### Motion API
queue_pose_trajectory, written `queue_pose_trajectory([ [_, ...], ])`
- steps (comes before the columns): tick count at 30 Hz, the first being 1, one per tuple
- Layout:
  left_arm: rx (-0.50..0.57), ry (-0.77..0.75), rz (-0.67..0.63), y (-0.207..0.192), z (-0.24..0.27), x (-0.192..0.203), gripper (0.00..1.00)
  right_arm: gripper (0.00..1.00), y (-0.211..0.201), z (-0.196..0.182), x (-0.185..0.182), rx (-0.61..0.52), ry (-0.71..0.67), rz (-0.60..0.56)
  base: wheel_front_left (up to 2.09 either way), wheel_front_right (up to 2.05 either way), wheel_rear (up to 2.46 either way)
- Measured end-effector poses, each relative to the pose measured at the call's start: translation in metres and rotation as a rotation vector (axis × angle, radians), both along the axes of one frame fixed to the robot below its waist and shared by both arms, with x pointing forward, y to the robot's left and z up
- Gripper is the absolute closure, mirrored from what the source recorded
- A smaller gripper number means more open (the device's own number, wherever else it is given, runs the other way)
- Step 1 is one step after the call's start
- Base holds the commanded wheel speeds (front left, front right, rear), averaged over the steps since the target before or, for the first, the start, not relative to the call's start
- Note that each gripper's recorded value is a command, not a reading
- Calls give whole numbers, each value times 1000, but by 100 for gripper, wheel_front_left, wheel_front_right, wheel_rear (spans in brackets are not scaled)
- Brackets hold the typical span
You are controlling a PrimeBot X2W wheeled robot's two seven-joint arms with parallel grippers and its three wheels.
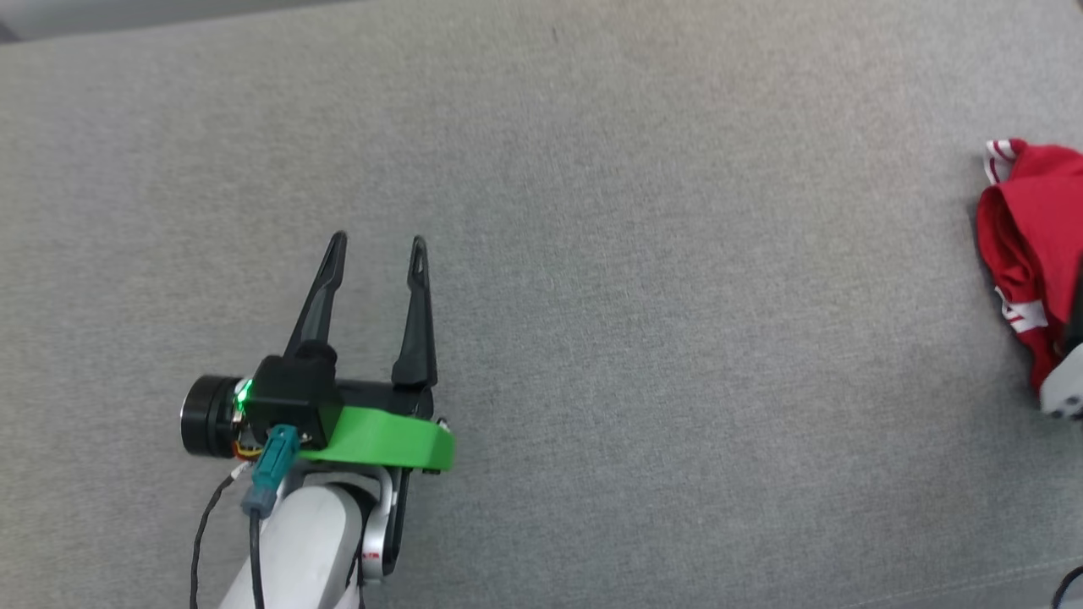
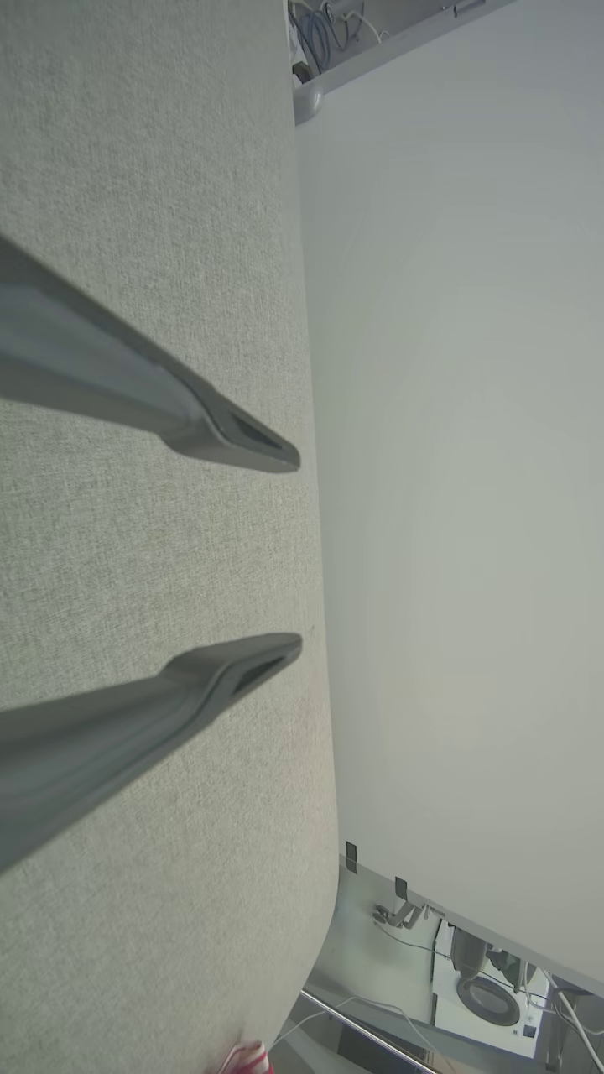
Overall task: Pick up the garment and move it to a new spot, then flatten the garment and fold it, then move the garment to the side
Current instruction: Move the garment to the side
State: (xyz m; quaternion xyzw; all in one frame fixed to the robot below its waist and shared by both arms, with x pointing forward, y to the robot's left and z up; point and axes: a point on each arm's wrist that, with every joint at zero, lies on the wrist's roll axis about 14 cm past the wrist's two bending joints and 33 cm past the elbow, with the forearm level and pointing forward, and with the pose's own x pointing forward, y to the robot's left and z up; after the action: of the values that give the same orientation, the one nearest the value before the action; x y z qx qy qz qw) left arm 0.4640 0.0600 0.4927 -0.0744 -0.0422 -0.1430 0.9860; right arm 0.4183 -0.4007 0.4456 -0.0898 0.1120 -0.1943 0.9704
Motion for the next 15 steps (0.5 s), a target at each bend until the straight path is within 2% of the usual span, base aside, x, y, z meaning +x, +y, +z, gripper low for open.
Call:
queue_pose_trajectory([
  [15, 8, -16, 159, 52, 26, -42, 0, 0, 135, 52, -2, 145, -218, 280, 0, 0, 0],
])
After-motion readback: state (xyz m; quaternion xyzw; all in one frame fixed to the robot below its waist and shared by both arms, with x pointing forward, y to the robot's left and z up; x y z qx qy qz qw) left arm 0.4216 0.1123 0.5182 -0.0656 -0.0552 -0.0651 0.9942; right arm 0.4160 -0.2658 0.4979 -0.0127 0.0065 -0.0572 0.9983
